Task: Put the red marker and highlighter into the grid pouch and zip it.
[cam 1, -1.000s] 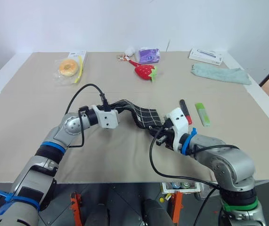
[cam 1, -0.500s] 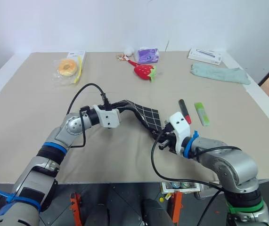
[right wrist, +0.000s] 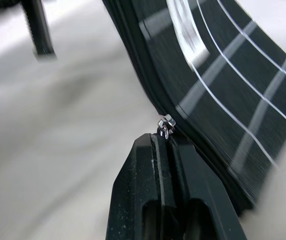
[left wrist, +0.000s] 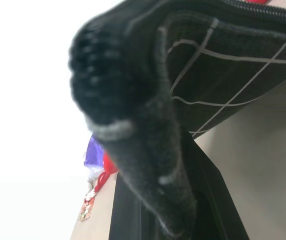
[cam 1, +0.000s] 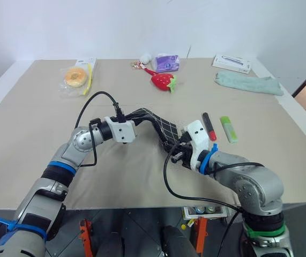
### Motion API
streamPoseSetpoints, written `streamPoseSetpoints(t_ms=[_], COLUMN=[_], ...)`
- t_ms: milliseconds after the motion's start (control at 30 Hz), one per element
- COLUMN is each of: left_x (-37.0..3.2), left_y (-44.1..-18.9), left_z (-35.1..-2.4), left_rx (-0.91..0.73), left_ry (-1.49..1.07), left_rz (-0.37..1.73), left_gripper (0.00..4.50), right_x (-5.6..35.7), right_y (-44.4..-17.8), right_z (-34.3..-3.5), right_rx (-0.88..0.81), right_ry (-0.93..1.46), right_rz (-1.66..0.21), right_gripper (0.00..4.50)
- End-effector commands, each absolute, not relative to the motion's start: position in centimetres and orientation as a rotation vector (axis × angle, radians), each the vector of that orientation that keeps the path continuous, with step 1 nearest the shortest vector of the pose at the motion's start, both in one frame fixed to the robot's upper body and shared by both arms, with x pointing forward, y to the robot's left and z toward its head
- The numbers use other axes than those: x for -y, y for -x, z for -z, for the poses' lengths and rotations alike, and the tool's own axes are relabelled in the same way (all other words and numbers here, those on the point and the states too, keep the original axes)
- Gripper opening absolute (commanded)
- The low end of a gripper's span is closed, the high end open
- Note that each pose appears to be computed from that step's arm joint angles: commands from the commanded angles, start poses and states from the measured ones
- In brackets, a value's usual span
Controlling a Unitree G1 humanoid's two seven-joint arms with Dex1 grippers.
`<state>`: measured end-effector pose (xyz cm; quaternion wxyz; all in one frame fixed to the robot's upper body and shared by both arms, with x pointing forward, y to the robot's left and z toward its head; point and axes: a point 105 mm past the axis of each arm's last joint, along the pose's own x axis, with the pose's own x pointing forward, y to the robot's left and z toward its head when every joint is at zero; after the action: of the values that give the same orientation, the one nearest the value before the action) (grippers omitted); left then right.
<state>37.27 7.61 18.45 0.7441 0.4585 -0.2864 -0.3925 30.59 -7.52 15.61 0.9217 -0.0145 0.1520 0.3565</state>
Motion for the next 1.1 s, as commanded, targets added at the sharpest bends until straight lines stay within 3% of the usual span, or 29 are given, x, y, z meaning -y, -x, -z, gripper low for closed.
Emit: streamPoseSetpoints(t_ms=[33, 367, 667, 1100], left_x=[-7.2, -7.1, -8.5, -5.7], left_y=[-36.7, -36.3, -36.1, -35.9], left_z=[-19.4, -17.5, -14.9, -17.2], left_rx=[0.679, 0.632, 0.556, 0.641], left_ry=[-0.99, -1.074, -1.314, -1.178], left_rz=[0.861, 0.94, 1.064, 1.029], left_gripper=[0.0, 0.0, 0.0, 0.0], right_x=[7.0, 6.2, 8.1, 5.2], right_y=[-30.4, -30.3, -30.5, -29.2], right_z=[-17.6, -19.3, -18.7, -18.3], right_rx=[-0.237, -0.166, -0.19, -0.183], right_ry=[0.013, -0.002, 0.16, 0.25], right_rz=[-0.754, -0.79, -0.744, -0.84], right_gripper=[0.04, 0.04, 0.04, 0.04])
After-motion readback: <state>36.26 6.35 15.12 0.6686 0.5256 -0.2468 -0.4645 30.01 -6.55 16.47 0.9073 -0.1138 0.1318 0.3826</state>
